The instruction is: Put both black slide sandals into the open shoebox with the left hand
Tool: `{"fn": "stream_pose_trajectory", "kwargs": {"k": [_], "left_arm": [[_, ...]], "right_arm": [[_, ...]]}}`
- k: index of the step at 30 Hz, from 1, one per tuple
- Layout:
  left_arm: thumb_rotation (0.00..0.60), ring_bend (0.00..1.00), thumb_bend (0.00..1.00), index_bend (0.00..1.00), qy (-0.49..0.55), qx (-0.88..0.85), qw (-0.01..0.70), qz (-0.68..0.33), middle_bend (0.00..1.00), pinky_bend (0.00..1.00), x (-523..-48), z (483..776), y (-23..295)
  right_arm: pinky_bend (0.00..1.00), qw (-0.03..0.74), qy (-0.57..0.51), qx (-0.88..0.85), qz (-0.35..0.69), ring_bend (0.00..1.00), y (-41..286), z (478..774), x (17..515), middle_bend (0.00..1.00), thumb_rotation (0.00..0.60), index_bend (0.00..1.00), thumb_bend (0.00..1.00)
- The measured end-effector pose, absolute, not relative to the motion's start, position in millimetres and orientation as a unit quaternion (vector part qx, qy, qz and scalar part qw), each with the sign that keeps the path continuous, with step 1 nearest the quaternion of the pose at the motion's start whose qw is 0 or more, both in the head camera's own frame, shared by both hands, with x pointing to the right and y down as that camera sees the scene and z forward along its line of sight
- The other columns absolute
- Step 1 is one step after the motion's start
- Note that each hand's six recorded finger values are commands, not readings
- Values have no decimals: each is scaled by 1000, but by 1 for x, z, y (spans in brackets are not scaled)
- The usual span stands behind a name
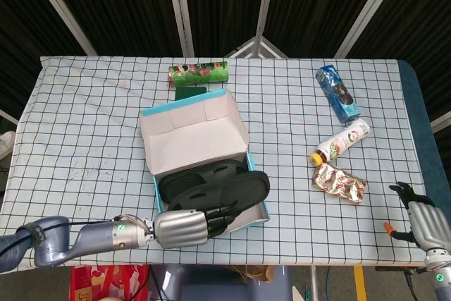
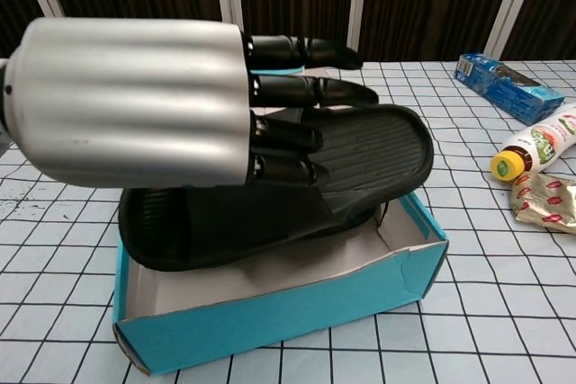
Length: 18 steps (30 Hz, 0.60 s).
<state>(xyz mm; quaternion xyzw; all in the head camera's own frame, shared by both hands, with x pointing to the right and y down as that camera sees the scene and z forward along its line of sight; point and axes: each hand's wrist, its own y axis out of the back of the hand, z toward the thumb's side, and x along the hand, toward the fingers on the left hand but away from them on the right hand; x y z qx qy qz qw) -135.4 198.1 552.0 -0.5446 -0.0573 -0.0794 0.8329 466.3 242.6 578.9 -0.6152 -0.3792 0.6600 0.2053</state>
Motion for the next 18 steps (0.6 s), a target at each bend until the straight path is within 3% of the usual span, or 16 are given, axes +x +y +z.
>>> {"fn": "stream_pose_trajectory", "kwargs": {"k": [18], "left_arm": [[600, 3, 378, 483, -100, -558, 820, -80, 462, 0, -141, 591, 221]], "right_arm": [[163, 200, -379, -616, 661, 227, 243, 581, 468, 107, 600, 176, 292]]}}
